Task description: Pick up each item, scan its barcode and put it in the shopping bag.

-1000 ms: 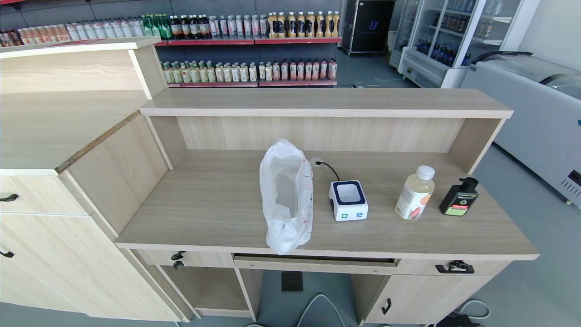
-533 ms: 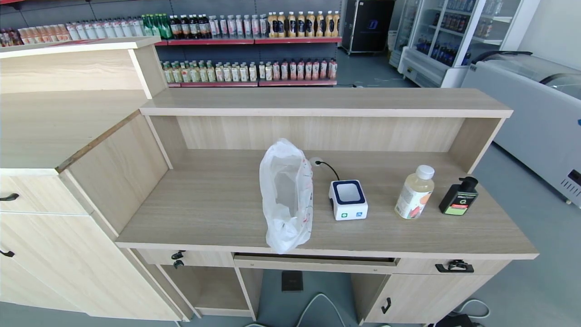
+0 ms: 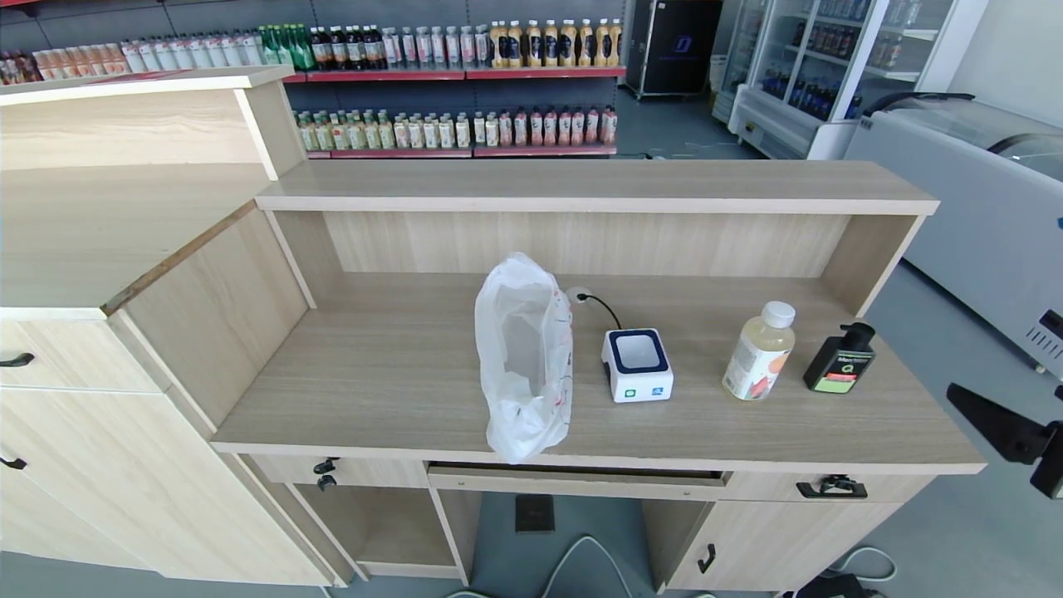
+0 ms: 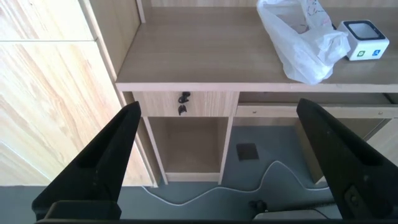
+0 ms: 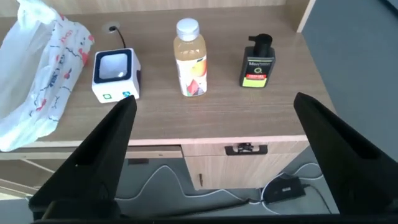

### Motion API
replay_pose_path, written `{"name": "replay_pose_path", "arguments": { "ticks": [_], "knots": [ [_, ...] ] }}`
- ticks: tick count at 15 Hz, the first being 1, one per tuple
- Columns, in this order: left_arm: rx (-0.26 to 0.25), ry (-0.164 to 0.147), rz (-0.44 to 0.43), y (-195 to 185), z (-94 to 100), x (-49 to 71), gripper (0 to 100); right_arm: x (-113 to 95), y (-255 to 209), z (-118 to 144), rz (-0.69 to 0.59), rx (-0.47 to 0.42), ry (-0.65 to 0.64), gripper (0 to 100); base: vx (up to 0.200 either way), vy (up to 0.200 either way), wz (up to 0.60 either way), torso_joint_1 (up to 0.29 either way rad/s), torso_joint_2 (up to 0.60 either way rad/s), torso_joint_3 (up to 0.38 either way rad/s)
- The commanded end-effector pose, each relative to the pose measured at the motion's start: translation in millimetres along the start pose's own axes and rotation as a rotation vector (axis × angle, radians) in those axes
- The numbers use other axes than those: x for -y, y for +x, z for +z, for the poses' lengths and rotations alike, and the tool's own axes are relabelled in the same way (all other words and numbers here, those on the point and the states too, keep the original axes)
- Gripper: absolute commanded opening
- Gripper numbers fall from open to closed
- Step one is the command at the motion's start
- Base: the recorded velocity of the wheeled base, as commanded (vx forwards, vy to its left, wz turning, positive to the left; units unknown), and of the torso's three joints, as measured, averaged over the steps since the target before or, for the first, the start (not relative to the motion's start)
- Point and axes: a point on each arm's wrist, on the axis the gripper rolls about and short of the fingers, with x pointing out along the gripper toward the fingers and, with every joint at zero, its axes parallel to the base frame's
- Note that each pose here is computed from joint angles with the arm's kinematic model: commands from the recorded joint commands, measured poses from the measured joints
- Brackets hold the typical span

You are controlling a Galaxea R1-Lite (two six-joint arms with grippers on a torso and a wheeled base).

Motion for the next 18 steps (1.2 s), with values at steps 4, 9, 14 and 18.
{"name": "replay_pose_path", "arguments": {
  "ticks": [4,9,14,18],
  "knots": [
    [0.001,0.000,0.000,0,0.0,0.0,100,10,65,-29,-0.072,-0.113,-0.020,100,0.000,0.000,0.00,0.000,0.00,0.000],
    [0.001,0.000,0.000,0,0.0,0.0,100,22,106,-38,-0.121,-0.092,-0.019,100,0.000,0.000,0.00,0.000,0.00,0.000],
    [0.001,0.000,0.000,0,0.0,0.0,100,22,119,-54,-0.105,-0.159,-0.018,100,0.000,0.000,0.00,0.000,0.00,0.000],
    [0.001,-0.001,0.000,0,0.0,0.0,100,11,133,-64,-0.059,-0.148,-0.027,100,0.000,0.000,0.00,0.000,0.00,0.000]
  ]
}}
